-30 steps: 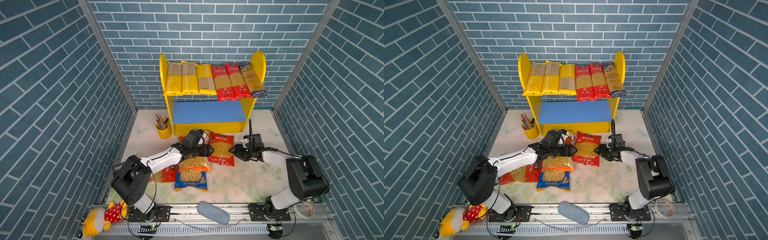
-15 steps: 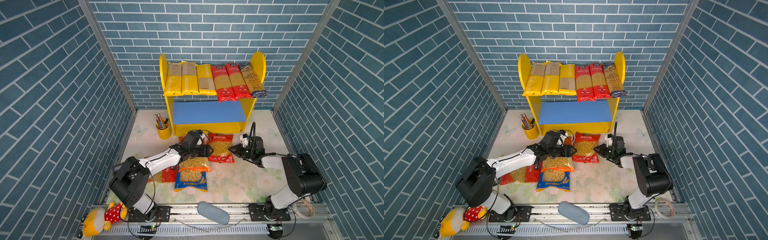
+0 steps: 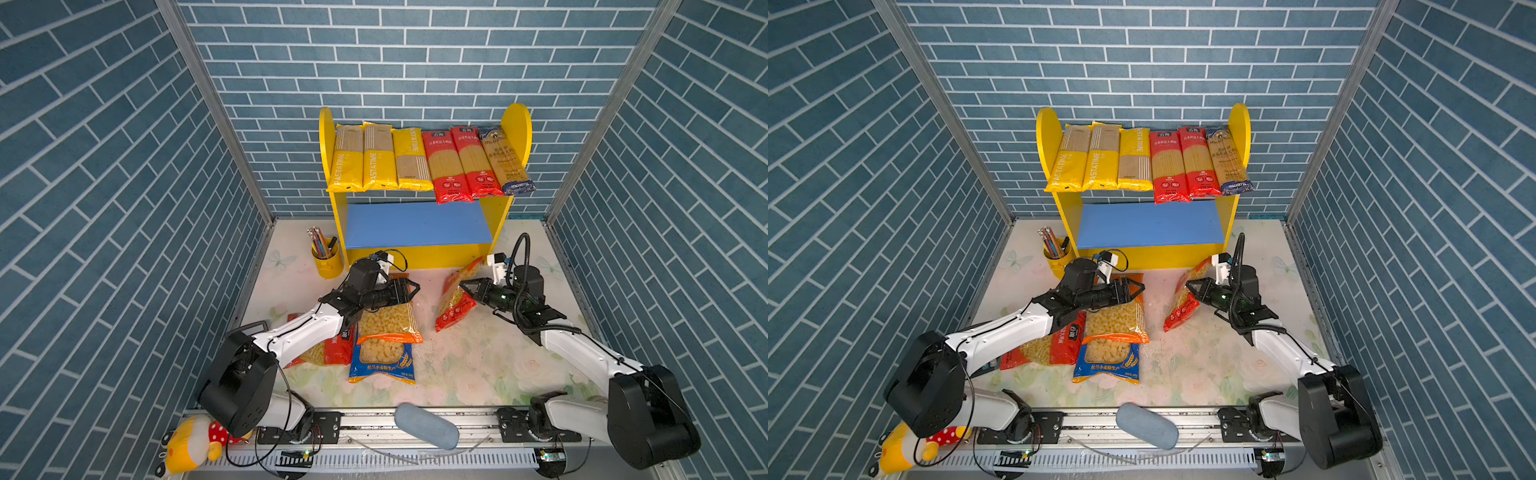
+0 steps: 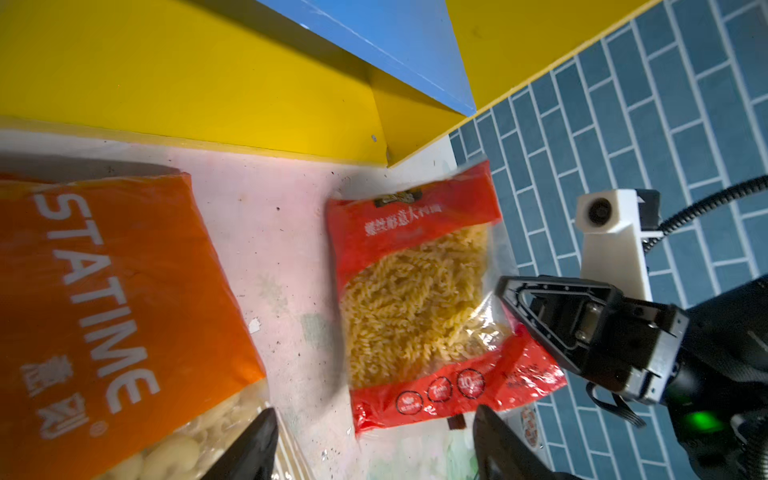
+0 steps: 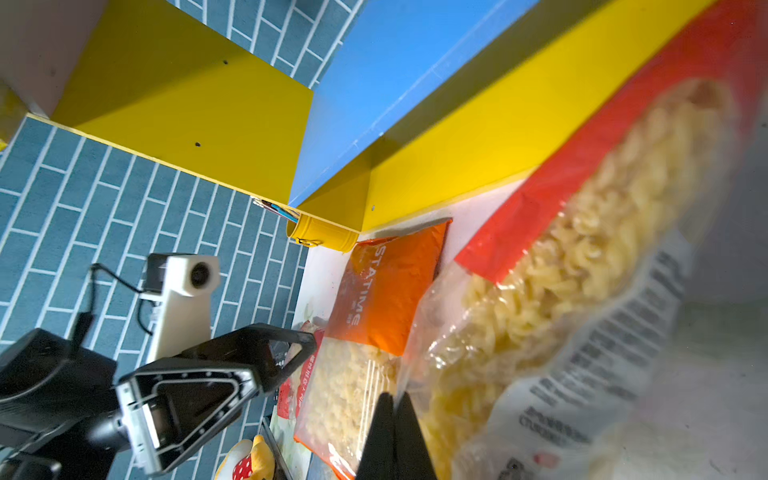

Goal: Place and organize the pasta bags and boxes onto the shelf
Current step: 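Grasp the red fusilli bag with the right gripper and lift it, then carry the red bag with the right gripper toward the blue lower shelf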

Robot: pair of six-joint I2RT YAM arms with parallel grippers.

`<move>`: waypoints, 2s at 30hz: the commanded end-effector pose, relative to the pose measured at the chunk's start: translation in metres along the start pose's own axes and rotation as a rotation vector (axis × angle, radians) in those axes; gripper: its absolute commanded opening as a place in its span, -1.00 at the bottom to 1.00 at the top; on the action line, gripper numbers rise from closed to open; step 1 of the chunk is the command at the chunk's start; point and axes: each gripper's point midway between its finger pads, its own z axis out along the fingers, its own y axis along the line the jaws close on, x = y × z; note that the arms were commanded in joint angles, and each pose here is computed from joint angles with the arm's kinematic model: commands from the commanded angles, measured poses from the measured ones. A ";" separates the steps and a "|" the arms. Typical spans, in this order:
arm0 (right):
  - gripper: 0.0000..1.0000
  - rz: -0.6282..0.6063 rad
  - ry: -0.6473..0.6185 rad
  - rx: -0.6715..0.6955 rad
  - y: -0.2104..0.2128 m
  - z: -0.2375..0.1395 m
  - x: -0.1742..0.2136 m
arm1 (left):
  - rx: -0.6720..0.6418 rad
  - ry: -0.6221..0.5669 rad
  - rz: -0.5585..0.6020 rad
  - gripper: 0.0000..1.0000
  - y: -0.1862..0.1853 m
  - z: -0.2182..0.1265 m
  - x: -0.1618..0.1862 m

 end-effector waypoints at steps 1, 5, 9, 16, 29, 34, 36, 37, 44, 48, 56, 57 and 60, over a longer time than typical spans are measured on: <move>-1.00 -0.145 -0.113 -0.152 0.081 -0.013 -0.042 | 0.135 -0.055 -0.109 0.51 -0.016 -0.009 -0.014; -1.00 -0.189 -0.140 -0.211 0.118 -0.009 -0.054 | 0.190 -0.070 -0.189 0.54 -0.015 -0.016 -0.013; -1.00 -0.208 -0.184 -0.302 0.155 0.002 -0.072 | 0.221 -0.108 -0.277 0.62 -0.005 -0.030 -0.018; -1.00 -0.213 -0.226 -0.440 0.205 0.036 -0.089 | 0.337 -0.236 -0.390 0.85 0.004 -0.064 -0.039; -1.00 -0.272 -0.301 -0.630 0.277 0.068 -0.109 | 0.495 -0.360 -0.480 0.83 -0.010 -0.084 -0.082; -1.00 -0.330 -0.276 -0.700 0.308 0.065 -0.108 | 0.502 -0.375 -0.459 0.80 -0.015 -0.090 -0.084; -1.00 -0.348 -0.258 -0.736 0.318 0.066 -0.105 | 0.500 -0.388 -0.444 0.74 -0.017 -0.091 -0.087; -1.00 -0.355 -0.245 -0.750 0.322 0.068 -0.103 | 0.502 -0.397 -0.431 0.70 -0.018 -0.092 -0.089; -1.00 -0.366 -0.130 -0.744 0.297 0.101 -0.088 | 0.441 -0.424 -0.338 0.56 -0.014 -0.075 -0.108; -1.00 -0.258 -0.116 -0.614 0.223 0.121 -0.083 | 0.359 -0.397 -0.326 0.54 0.012 -0.053 -0.102; -1.00 -0.038 -0.097 -0.313 0.106 0.129 -0.074 | 0.345 -0.341 -0.375 0.49 0.036 -0.029 -0.079; -1.00 -0.022 -0.098 -0.281 0.097 0.130 -0.075 | 0.343 -0.336 -0.373 0.49 0.036 -0.027 -0.078; -1.00 0.027 -0.107 -0.234 0.082 0.134 -0.082 | 0.338 -0.326 -0.362 0.49 0.034 -0.025 -0.076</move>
